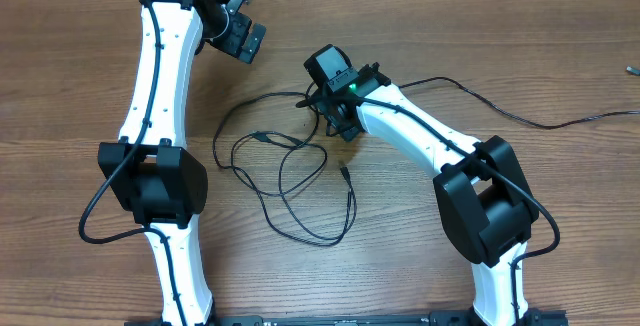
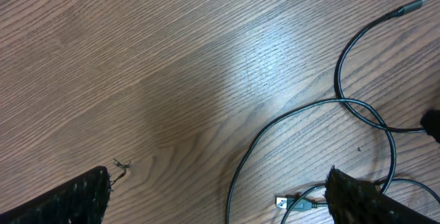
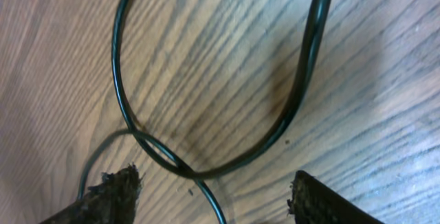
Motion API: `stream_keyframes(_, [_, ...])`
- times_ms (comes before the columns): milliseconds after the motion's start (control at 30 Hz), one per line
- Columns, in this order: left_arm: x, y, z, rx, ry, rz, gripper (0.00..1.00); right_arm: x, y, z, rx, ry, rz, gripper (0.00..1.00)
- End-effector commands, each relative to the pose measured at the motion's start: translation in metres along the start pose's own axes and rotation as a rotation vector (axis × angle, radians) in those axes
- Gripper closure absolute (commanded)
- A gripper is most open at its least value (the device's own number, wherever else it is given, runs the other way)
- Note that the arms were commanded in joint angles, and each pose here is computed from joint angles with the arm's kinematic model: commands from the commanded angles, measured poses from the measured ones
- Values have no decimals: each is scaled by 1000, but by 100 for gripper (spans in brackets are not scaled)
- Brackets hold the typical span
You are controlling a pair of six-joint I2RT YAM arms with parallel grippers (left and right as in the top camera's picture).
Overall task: Untangle cables
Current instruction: 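Close the right gripper on a black cable in the pile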
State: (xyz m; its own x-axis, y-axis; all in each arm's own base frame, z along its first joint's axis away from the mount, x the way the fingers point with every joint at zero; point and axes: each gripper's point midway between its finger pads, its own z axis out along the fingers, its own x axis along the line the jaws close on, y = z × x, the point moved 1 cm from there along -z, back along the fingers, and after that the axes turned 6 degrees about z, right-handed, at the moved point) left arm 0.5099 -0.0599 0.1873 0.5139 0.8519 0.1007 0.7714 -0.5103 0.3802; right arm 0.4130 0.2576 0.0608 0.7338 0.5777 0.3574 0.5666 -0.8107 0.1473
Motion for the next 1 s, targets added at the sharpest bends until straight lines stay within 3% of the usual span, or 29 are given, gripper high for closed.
stream_keyframes(0, [-1, 0, 5, -3, -21, 15, 1, 0, 9, 9, -55, -9, 6, 35])
stream_keyframes(333, [-5, 2, 4, -17, -45, 41, 0, -5, 12, 19, -79, -30, 2, 57])
stream_keyframes(433, [-7, 2, 4, -22, -61, 41, 0, -6, 13, 19, -89, -32, -2, 69])
stream_keyframes(533, [-9, 3, 4, -25, -69, 41, 0, -9, 10, 19, -69, -45, -5, 96])
stream_keyframes(800, [-10, 1, 4, -20, -72, 40, 0, -34, -3, 14, 13, -152, -31, 96])
stream_keyframes(967, [-10, 0, 4, -14, -75, 38, 0, -28, -6, 0, 49, -120, -131, 96])
